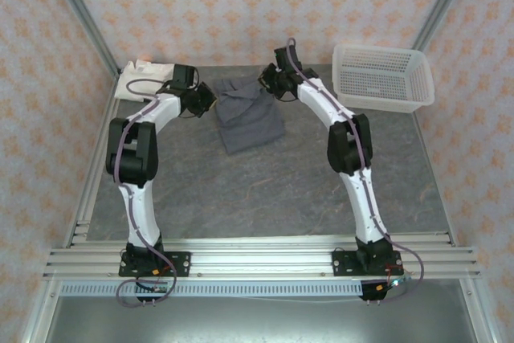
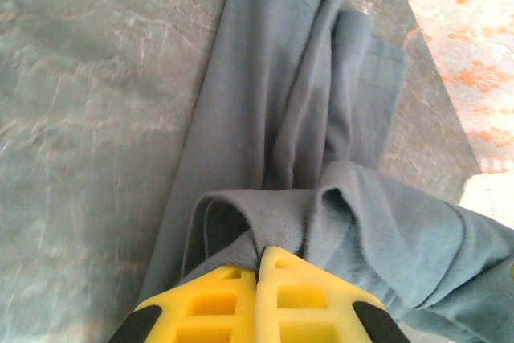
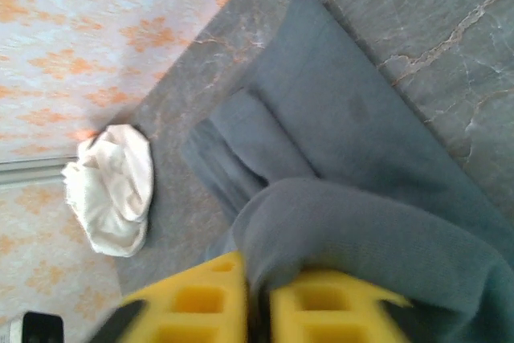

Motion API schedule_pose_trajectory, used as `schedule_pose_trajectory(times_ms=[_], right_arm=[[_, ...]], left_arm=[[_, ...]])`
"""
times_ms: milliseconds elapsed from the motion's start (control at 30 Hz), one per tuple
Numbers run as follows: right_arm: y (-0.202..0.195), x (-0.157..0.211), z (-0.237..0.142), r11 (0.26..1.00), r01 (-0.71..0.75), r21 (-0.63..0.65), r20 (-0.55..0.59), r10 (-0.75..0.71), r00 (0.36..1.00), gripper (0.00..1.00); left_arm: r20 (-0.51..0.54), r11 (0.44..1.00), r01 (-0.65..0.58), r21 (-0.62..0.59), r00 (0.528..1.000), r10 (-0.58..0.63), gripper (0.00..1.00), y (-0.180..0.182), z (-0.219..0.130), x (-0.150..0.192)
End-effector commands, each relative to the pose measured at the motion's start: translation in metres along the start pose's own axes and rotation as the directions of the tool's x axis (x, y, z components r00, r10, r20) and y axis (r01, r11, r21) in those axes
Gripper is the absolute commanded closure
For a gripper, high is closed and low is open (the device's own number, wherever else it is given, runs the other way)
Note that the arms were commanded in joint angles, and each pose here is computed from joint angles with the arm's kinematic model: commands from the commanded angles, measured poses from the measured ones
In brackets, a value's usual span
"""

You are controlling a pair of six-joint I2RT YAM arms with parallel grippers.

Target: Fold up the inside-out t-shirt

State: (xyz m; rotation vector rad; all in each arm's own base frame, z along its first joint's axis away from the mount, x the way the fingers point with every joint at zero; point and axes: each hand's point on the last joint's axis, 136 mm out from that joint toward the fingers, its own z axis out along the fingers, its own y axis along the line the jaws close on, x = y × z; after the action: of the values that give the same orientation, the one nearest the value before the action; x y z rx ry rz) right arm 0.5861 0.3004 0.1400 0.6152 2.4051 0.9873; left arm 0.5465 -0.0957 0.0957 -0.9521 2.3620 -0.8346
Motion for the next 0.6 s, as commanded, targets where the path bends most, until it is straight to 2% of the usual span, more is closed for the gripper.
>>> schedule_pose_trajectory(times_ms=[0,33,100,133,200,300,400,467,567], right_arm=[[-0.008,-0.007,0.008,0.999,0.031,0.024,-0.041,-0.030,0.999,0.63],[-0.008,-0.012,0.007,0.999,0.034,0.028,-0.037,-0.033,0.999,0.53],[-0.006,-0.025,-0.006,0.997,0.058,0.048,-0.005,-0.058,0.998,0.20],[-0.004,-0.032,-0.017,0.995,0.078,0.056,0.016,-0.079,0.997,0.15],[-0.001,-0.040,-0.040,0.993,0.100,0.061,0.033,-0.102,0.994,0.14],[-0.016,-0.034,-0.069,0.987,0.127,0.094,0.039,-0.131,0.991,0.14],[-0.051,-0.003,-0.080,0.987,0.128,0.094,0.032,-0.132,0.991,0.15],[-0.078,0.018,-0.081,0.989,0.113,0.091,0.014,-0.115,0.993,0.18],[-0.103,0.052,-0.071,0.992,0.108,0.061,-0.086,-0.102,0.991,0.23]], left_arm=[[0.041,0.999,-0.040,0.030,0.998,0.039,0.70,-0.013,0.002,-0.020],[0.057,0.999,-0.040,0.035,0.998,0.038,0.57,-0.014,0.001,-0.026],[0.088,0.999,-0.036,0.035,0.996,0.033,0.40,-0.013,-0.007,-0.036],[0.106,0.998,-0.041,0.045,0.994,0.036,0.35,-0.015,-0.014,-0.040],[0.129,0.997,-0.051,0.059,0.991,0.043,0.28,-0.019,-0.034,-0.044],[0.127,0.994,-0.094,0.049,0.988,0.087,0.23,-0.019,-0.065,-0.030],[0.091,0.992,-0.124,0.039,0.989,0.120,0.21,-0.010,-0.088,0.004],[0.029,0.989,-0.150,-0.003,0.988,0.150,0.20,0.006,-0.089,0.034],[-0.074,0.977,-0.213,-0.026,0.975,0.211,0.21,0.024,-0.081,0.079]])
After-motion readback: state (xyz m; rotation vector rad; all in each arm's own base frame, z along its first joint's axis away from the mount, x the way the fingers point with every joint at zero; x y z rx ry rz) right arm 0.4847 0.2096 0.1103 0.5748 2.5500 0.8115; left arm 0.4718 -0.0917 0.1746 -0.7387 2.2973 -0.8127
